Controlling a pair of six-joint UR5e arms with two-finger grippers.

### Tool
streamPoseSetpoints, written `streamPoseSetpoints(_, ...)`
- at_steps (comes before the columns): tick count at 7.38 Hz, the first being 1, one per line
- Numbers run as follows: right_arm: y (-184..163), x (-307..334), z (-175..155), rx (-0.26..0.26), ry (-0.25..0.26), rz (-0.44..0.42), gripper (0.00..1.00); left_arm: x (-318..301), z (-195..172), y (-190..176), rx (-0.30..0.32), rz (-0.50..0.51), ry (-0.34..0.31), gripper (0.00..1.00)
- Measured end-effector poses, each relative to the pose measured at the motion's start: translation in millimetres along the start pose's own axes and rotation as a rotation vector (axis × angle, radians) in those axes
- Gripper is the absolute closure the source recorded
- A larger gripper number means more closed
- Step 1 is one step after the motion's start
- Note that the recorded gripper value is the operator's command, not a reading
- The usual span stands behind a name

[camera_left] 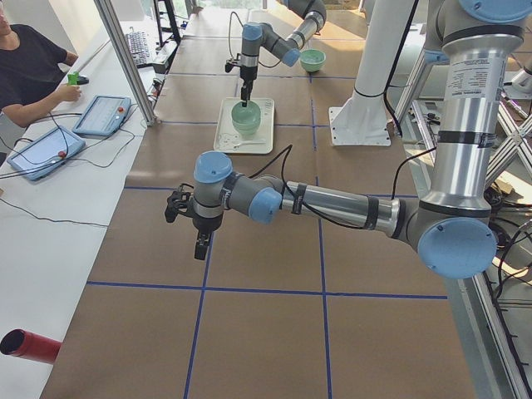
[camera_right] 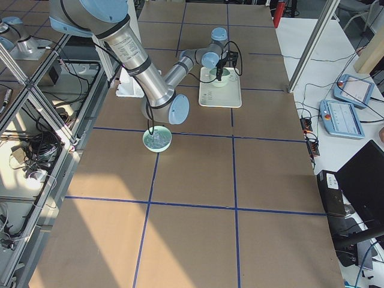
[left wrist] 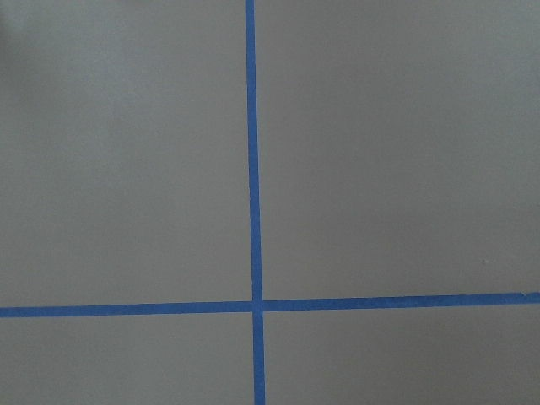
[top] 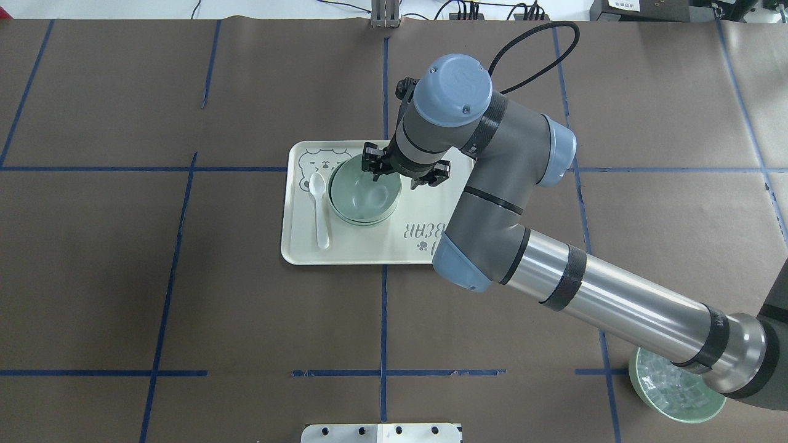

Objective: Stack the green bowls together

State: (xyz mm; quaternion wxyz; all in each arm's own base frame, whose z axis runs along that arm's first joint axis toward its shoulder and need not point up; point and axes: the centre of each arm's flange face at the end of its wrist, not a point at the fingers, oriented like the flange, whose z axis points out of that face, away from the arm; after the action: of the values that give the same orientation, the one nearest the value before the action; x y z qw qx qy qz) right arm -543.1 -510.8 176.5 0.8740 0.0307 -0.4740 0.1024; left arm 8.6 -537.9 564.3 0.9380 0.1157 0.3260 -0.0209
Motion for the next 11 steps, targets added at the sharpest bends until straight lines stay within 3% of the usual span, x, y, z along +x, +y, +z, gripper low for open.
streamPoseSetpoints(2,-12.7,7.5,-7.1,-0.010,0.005,0.024,0.00,-0.6,0.6,0.4,-0.002,-0.002,-0.001,0.00)
streamPoseSetpoints(3,-22.0,18.5,-16.3,-0.013,0.036,0.030,0.00,-1.7,2.1,0.7,-0.005,-0.004,-0.002,0.00)
streamPoseSetpoints(5,-36.7,77.1,-57.8,-0.015,0.160,-0.066,0.00,-5.2,9.2,2.4,-0.023,-0.014,-0.007,0.00)
streamPoseSetpoints(7,-66.0,168.6,-106.2,-0.029,0.243,-0.220,0.00,-3.8,12.3,5.2,-0.054,-0.029,0.022,0.00)
streamPoseSetpoints(11,-127.5,405.6,-183.5,-0.146,0.255,-0.382,0.00,-0.5,13.2,13.2,-0.115,-0.061,0.081,0.00)
